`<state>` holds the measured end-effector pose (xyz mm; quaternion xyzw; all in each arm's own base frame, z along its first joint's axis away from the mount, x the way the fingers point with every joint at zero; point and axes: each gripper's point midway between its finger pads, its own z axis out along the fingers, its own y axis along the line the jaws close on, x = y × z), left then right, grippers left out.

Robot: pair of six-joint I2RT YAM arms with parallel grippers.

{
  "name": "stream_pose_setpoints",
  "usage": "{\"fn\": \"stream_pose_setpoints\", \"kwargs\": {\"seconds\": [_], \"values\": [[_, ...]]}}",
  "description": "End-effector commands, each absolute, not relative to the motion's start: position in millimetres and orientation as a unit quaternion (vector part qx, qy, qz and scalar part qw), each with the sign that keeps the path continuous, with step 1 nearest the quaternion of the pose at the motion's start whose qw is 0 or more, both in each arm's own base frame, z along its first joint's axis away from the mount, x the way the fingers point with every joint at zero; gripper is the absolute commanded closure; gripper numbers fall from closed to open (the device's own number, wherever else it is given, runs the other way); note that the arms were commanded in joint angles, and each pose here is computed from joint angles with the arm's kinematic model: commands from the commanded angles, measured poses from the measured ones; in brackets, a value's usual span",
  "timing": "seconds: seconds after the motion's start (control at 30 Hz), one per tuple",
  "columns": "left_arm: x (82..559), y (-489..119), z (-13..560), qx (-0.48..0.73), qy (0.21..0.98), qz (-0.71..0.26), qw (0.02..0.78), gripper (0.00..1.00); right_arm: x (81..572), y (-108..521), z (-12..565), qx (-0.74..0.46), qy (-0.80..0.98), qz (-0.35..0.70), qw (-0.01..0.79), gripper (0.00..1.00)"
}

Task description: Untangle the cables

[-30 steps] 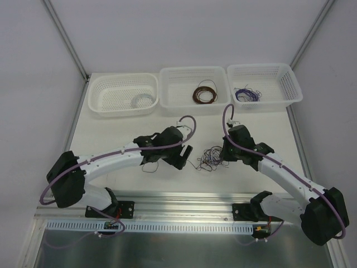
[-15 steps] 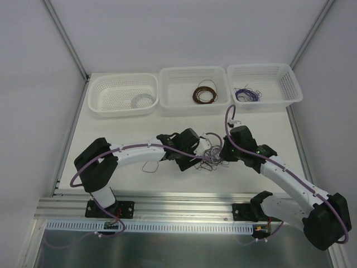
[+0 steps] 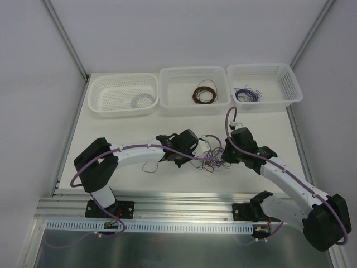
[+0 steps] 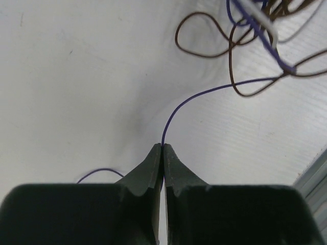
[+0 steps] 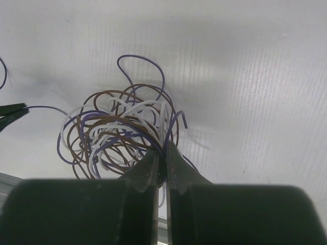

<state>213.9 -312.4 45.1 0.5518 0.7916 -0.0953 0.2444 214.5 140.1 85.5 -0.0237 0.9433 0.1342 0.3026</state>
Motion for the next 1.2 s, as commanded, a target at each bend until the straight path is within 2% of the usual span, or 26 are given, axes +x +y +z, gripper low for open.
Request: {"fn": "stream_pose_setpoints", "kwargs": {"seconds": [0.0, 0.33, 0.53, 0.9, 1.07, 1.17], "values": [[225, -298, 83, 0.504, 0.804, -0.105, 0.298, 1.0, 219, 128, 87, -0.001, 0.941, 0.124, 0.316, 0.99], [256, -200, 201, 0.271, 0.83, -0.132, 0.47, 1.0, 217, 102, 72, 0.06, 0.949, 0.103, 0.292, 0.99], [257, -117, 256, 0.126, 0.831, -0.074, 0.537, 1.0, 216, 94, 68, 0.076, 0.951, 0.092, 0.286, 0.99], [242, 4, 325, -0.085, 0.809, 0.086, 0.575, 1.0, 213, 77, 64, 0.101, 0.952, 0.073, 0.278, 0.99], [234, 35, 339, -0.143, 0.796, 0.13, 0.574, 1.0, 211, 68, 61, 0.118, 0.953, 0.065, 0.271, 0.99], [239, 25, 345, -0.136, 0.798, 0.102, 0.579, 1.0, 212, 71, 62, 0.117, 0.952, 0.075, 0.273, 0.99]]}}
